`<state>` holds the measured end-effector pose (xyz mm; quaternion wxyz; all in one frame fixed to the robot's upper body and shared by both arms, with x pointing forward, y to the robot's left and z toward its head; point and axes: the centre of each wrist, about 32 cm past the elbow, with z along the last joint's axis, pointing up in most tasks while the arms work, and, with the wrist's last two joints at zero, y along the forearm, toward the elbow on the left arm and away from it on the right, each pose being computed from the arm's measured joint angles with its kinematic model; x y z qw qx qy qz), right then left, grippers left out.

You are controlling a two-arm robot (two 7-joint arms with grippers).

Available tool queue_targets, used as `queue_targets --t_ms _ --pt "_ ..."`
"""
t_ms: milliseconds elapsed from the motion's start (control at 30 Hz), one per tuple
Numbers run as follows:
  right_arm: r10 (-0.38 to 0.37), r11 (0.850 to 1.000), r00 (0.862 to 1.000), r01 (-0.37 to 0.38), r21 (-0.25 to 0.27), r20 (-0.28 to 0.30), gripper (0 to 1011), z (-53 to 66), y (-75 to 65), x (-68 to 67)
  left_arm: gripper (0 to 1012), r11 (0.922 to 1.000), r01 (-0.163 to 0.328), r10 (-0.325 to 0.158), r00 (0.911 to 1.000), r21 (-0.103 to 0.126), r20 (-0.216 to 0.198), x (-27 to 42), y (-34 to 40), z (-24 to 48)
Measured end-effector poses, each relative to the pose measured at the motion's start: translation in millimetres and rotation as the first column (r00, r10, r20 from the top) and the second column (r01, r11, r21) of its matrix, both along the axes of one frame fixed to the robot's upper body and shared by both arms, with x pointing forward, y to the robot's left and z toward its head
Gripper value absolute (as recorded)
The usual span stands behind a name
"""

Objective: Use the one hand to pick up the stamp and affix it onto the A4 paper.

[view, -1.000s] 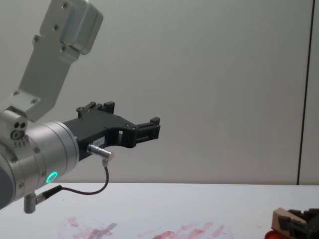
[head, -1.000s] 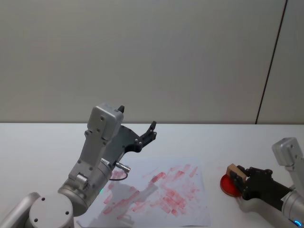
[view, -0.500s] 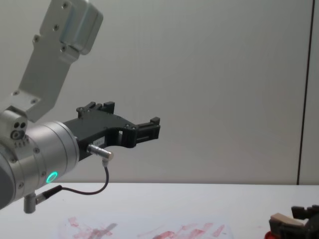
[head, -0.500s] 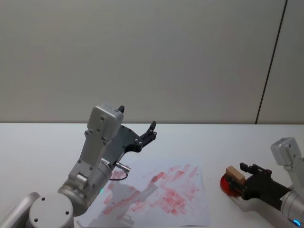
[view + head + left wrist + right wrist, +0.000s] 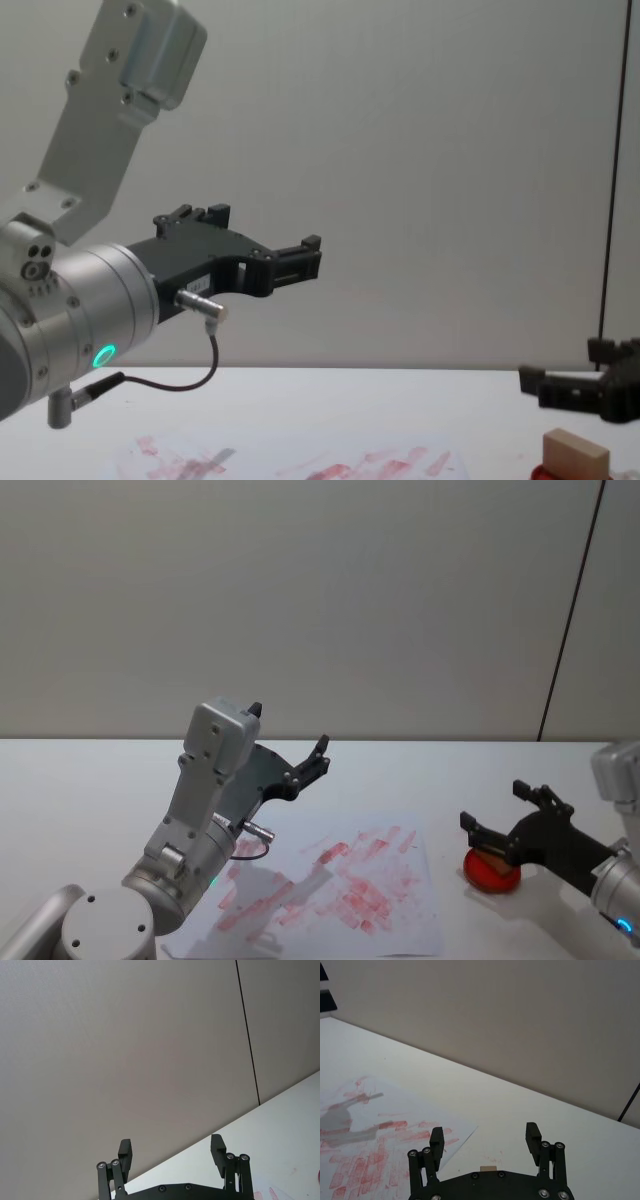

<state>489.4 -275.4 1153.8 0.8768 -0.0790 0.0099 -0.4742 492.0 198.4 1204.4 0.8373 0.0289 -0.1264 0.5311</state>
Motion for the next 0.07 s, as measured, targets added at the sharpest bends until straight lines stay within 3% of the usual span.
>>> queue_targets --t_ms 67 --pt "-0.002 1.0 1.0 0.002 0.011 0.013 1001 2.8 1.0 -0.2 1003 1.0 0.0 0.0 1.0 0.0 0.0 0.0 0.0 0.0"
